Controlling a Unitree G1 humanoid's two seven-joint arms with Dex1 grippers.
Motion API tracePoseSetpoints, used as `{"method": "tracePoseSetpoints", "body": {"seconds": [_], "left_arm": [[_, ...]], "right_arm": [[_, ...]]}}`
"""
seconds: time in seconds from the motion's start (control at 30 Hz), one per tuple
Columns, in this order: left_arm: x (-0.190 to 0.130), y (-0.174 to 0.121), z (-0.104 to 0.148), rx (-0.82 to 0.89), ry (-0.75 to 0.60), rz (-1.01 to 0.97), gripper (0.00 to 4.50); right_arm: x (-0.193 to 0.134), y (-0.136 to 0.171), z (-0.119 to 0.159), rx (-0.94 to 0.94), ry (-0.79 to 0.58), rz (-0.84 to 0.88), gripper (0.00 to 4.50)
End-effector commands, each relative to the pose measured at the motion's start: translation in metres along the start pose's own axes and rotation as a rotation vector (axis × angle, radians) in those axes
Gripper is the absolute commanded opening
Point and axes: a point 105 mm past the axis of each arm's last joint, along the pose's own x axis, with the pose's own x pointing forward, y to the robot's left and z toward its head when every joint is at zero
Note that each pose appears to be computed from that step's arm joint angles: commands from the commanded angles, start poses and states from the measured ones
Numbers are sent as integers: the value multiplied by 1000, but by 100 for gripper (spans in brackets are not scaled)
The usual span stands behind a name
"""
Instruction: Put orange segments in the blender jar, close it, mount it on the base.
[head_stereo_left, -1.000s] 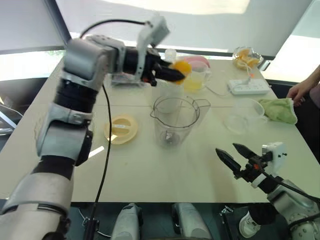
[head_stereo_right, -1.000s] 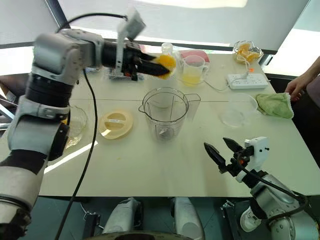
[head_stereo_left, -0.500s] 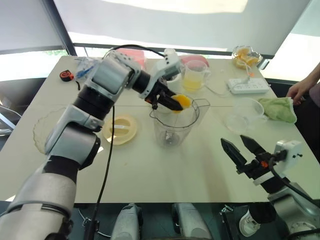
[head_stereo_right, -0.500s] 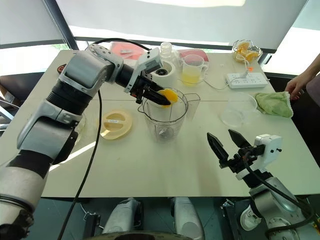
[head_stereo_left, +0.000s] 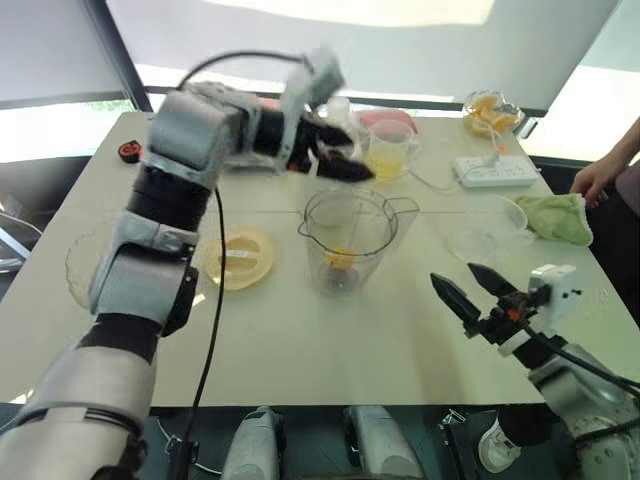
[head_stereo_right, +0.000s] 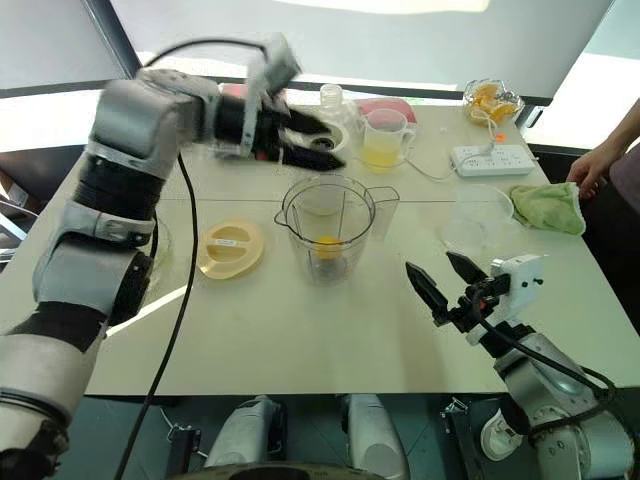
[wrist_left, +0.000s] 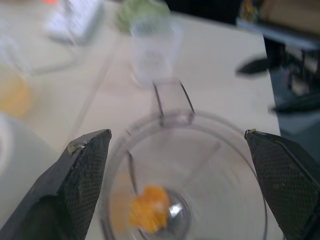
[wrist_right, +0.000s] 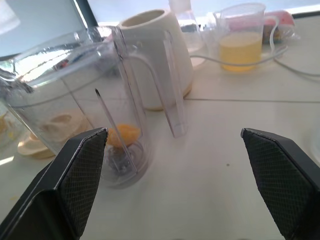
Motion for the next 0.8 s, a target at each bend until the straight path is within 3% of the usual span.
{"method": "tracePoseSetpoints", "body": {"seconds": [0.03, 0.37, 0.8], "left_arm": [[-27, -2, 13, -23, -112, 64, 445], [-90, -55, -37, -109, -88, 122, 445], [-116, -89, -83, -129, 25, 213, 445]], "right_arm": [[9, -3, 5, -66, -11, 30, 450], [33, -41, 0, -152, 29, 30, 450], [72, -47, 6, -190, 40, 134, 450]]}}
